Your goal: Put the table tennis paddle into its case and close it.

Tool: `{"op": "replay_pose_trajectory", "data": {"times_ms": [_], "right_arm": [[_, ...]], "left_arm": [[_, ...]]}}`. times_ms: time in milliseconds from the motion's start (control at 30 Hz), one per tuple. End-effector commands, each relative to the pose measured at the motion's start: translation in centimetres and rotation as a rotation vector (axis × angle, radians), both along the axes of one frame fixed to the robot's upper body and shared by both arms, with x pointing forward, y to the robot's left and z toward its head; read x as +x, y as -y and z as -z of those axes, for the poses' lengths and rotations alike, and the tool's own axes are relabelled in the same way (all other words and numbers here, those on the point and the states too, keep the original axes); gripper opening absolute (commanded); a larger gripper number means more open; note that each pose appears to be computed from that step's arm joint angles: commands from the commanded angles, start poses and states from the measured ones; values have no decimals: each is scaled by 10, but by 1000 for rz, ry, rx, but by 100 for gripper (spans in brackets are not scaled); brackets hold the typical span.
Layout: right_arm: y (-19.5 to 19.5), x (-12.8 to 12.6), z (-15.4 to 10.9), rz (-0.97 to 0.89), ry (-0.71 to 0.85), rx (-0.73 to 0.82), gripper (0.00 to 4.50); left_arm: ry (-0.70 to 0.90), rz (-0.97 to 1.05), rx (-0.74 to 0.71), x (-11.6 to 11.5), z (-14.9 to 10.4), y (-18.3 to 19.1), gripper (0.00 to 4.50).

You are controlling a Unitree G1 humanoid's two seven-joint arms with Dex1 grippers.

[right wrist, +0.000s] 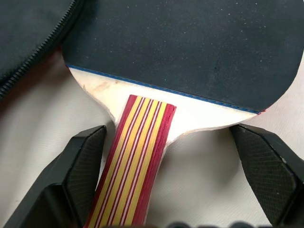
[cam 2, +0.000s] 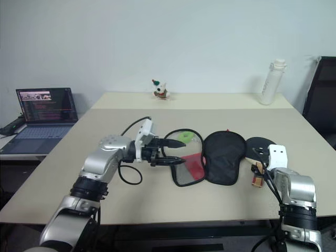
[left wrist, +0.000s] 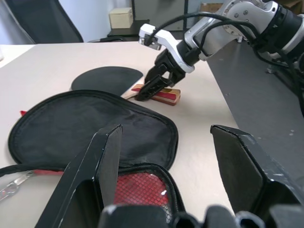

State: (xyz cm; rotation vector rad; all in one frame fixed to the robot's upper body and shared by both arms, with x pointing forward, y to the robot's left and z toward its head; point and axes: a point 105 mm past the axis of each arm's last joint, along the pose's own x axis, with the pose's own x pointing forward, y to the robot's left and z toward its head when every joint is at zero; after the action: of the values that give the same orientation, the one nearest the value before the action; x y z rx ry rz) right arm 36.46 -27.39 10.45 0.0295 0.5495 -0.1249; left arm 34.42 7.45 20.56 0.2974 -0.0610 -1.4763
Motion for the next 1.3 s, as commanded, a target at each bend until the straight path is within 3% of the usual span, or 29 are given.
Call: {"op": "replay_pose_trajectory", "data": {"times_ms": [33,367,633,800,1067,1300], "right_arm": [[7,3,1,11,-8,-35,392],[31,13,-18,111,81,-62,109],[57,19,-94,219,286,10,109],[13,15,-130,127,363,109,109],[-101,1,-101,-26,289,316,109],[-142,-1,-72,-75,217,349,109]], "left_arm": [[48,-18,-31,-1,-11,-5,322],[32,-108,-42,1,-6,-22,322],[2,-162,-63,-5,1,-29,322],[-12,-176,-70,-10,3,-30,322],[-18,-187,-69,-11,4,-32,322],[-16,-179,-70,-12,3,-29,322]]}}
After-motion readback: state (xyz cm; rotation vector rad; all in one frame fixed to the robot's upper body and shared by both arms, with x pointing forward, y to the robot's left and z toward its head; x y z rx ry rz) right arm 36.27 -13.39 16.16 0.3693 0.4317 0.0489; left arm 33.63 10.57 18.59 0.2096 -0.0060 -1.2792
